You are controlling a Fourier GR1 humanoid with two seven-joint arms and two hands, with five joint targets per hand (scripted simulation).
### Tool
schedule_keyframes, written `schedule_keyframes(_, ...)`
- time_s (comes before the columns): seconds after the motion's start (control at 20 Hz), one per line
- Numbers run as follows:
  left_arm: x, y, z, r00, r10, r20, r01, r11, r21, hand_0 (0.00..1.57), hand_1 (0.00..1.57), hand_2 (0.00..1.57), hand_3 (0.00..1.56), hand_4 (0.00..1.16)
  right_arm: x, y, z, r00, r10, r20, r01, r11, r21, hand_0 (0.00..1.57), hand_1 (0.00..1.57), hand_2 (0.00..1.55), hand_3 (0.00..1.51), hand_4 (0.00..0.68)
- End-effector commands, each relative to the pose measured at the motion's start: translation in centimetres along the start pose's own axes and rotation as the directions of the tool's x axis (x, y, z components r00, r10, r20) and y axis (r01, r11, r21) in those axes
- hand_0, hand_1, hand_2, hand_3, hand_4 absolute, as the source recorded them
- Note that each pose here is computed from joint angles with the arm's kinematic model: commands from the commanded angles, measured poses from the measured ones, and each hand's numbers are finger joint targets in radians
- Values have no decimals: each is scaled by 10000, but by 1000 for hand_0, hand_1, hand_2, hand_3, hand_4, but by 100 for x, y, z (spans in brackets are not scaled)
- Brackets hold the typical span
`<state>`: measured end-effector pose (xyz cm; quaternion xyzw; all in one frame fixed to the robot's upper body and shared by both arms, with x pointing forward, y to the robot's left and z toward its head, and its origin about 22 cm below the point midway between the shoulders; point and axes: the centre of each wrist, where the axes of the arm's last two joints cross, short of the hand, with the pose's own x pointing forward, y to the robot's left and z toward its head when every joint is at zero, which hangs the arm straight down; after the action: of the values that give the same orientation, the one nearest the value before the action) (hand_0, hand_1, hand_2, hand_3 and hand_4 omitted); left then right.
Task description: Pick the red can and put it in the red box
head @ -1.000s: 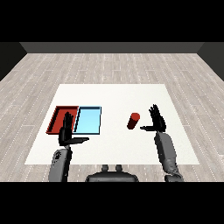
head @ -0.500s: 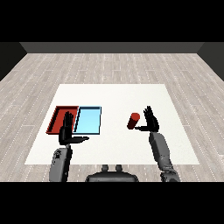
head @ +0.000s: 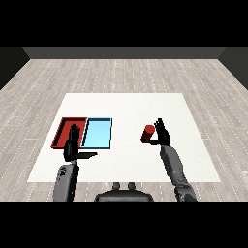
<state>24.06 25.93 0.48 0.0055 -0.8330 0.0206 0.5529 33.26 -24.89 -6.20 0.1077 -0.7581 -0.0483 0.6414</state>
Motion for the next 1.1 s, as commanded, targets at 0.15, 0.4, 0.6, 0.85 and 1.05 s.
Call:
schedule_keyframes(0.15, 205, 170, 14, 9995, 152, 277, -154, 9999, 52, 0, 0, 0, 0, 0, -81, 32, -90, 9998, -124, -122, 122, 9999, -102, 0, 0, 0, 0, 0)
schedule_keyframes(0.4, 101, 73, -62, 10000, 76, 26, -76, 10000, 4, 0, 0, 0, 0, 0, -183, 11, -29, 9995, -155, -258, 152, 9998, -113, 0, 0, 0, 0, 0)
schedule_keyframes(0.6, 161, -111, 84, 9998, -152, 119, 151, 9998, 93, 0, 0, 0, 0, 0, -187, 202, -52, 9995, -263, -152, 264, 9996, 65, 0, 0, 0, 0, 0)
schedule_keyframes(0.85, 56, -105, -9, 10000, 33, 71, -33, 10000, -13, 0, 0, 0, 0, 0, -47, 191, -198, 9993, -134, -342, 132, 9999, -49, 0, 0, 0, 0, 0)
schedule_keyframes(1.05, 187, 70, 149, 10000, -2, -11, 2, 10000, -34, 0, 0, 0, 0, 0, -152, 254, -197, 9987, -131, -493, 125, 9998, -134, 0, 0, 0, 0, 0)
